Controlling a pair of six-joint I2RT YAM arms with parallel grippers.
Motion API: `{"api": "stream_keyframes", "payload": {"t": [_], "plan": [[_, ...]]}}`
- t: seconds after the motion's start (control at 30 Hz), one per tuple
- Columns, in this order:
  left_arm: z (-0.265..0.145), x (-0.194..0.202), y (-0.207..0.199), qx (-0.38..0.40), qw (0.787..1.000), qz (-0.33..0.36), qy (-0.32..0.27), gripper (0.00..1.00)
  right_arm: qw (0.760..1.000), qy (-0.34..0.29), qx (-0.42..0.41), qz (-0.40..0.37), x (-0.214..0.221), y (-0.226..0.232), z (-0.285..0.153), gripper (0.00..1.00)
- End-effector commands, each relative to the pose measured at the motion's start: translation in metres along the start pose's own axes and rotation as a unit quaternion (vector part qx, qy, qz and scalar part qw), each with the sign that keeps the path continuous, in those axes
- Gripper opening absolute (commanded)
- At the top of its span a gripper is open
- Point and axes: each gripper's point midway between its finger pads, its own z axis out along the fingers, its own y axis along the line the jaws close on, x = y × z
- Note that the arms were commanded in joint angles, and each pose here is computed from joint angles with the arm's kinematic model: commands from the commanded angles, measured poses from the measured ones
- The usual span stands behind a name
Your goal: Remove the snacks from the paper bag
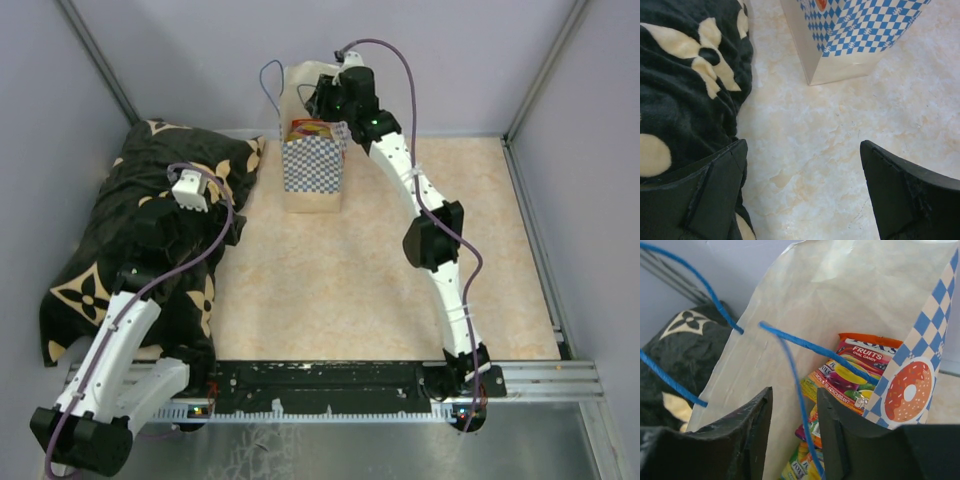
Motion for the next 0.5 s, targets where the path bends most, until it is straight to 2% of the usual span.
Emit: {"api": "stream_keyframes", "payload": {"t": [0.0, 0.1, 0.13, 0.23, 0.27, 0.3, 0.33, 0.4, 0.47], "plan": [[-0.001, -0.030, -0.024, 0.059, 0.998, -0.018, -0.027, 1.00, 0.996, -0.029, -0.084, -0.021, -0.051, 0.031, -0.036, 0.31], [0.004, -0.054, -0.034, 0.081, 0.993, -0.054, -0.073, 1.00, 0.993, -0.025, -0.112, -0.006, -0.068, 0.034, -0.058, 0.03], [0.008, -0.062, -0.036, 0.086, 0.990, -0.067, -0.088, 1.00, 0.994, -0.026, -0.110, -0.007, -0.074, 0.033, -0.067, 0.00], [0.036, -0.082, -0.038, 0.089, 0.986, -0.097, -0.099, 1.00, 0.996, -0.029, -0.084, -0.026, -0.084, 0.026, -0.089, 0.00], [0.047, -0.089, -0.038, 0.084, 0.987, -0.097, -0.099, 1.00, 0.996, -0.034, -0.079, -0.036, -0.089, 0.027, -0.098, 0.22], [0.061, -0.097, -0.038, 0.076, 0.988, -0.093, -0.098, 1.00, 0.996, -0.040, -0.073, -0.043, -0.094, 0.027, -0.107, 0.49], [0.073, -0.106, -0.037, 0.063, 0.989, -0.086, -0.101, 1.00, 0.996, -0.046, -0.065, -0.047, -0.097, 0.027, -0.114, 0.68], [0.100, -0.121, -0.033, 0.028, 0.992, -0.071, -0.102, 1.00, 0.996, -0.062, -0.044, -0.055, -0.105, 0.024, -0.129, 0.86], [0.123, -0.141, -0.029, -0.010, 0.992, -0.057, -0.112, 1.00, 0.995, -0.078, -0.020, -0.058, -0.113, 0.019, -0.138, 0.92]]}}
